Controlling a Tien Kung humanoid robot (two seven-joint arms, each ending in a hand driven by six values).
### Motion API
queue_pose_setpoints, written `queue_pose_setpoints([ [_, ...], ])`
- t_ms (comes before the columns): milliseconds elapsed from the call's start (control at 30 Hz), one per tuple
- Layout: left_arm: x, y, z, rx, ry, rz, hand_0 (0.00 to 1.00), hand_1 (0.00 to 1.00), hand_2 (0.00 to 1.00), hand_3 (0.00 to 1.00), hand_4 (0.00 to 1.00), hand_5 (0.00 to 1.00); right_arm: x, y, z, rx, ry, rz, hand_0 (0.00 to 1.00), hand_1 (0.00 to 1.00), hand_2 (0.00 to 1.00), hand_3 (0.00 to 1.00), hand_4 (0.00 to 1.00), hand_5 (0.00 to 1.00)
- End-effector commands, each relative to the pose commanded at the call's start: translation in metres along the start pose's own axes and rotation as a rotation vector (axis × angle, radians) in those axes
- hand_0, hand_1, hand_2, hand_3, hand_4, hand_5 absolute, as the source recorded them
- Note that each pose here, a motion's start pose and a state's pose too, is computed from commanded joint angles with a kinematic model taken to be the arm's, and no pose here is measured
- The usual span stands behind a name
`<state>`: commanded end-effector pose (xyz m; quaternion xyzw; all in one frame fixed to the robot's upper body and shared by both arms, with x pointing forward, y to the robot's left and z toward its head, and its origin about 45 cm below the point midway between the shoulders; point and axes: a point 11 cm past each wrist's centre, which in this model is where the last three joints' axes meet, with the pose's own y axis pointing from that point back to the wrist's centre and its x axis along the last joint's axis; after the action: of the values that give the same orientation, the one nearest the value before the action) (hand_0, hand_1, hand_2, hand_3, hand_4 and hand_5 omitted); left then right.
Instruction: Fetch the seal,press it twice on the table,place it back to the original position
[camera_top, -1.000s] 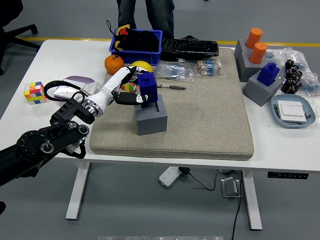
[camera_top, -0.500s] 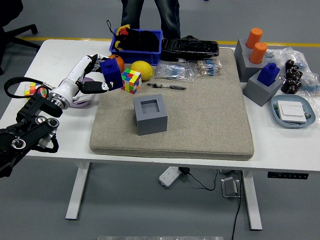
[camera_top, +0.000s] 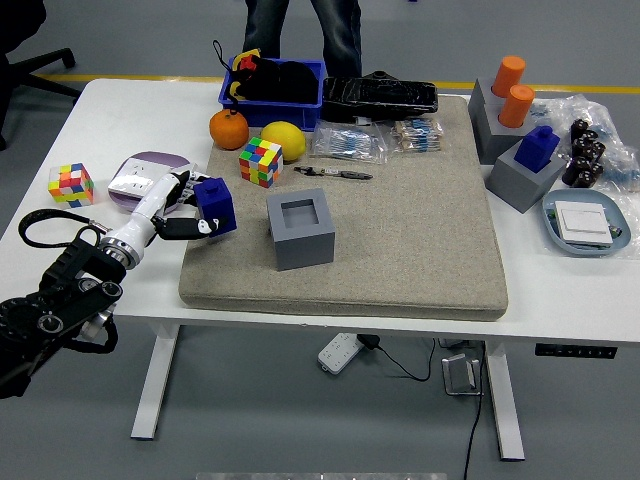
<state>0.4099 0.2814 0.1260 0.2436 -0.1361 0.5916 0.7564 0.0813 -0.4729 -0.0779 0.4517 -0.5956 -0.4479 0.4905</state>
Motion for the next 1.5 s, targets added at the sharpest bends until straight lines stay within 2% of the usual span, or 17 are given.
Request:
queue_pose_setpoints([
  [167,-0.019,0.001,0.001,-0.003,0.021,-0.030,0.628,0.518,0.474,0.583,0.671,0.002,0.000,0.000,-0.002,0.003,0.001,-0.001,0.864,0.775,0.735,0.743,0.797,0.569],
  [400,-0.028,0.001,0.002,-0.011,0.019,-0.035,0.628,0.518,0.473,0.583,0.671,0.002,0.000,0.000,-0.002,0.001,0.007,0.000,0.864,0.774,0.735,0.743,0.796,0.569],
  [1500,-0.031,0.011,-0.019,-0.013,-0.023,0.024,0.628,0.517,0.472,0.582,0.672,0.002,0.000,0.000,-0.001,-0.005,0.022,0.000,0.864,0.774,0.735,0.743,0.797,0.569],
])
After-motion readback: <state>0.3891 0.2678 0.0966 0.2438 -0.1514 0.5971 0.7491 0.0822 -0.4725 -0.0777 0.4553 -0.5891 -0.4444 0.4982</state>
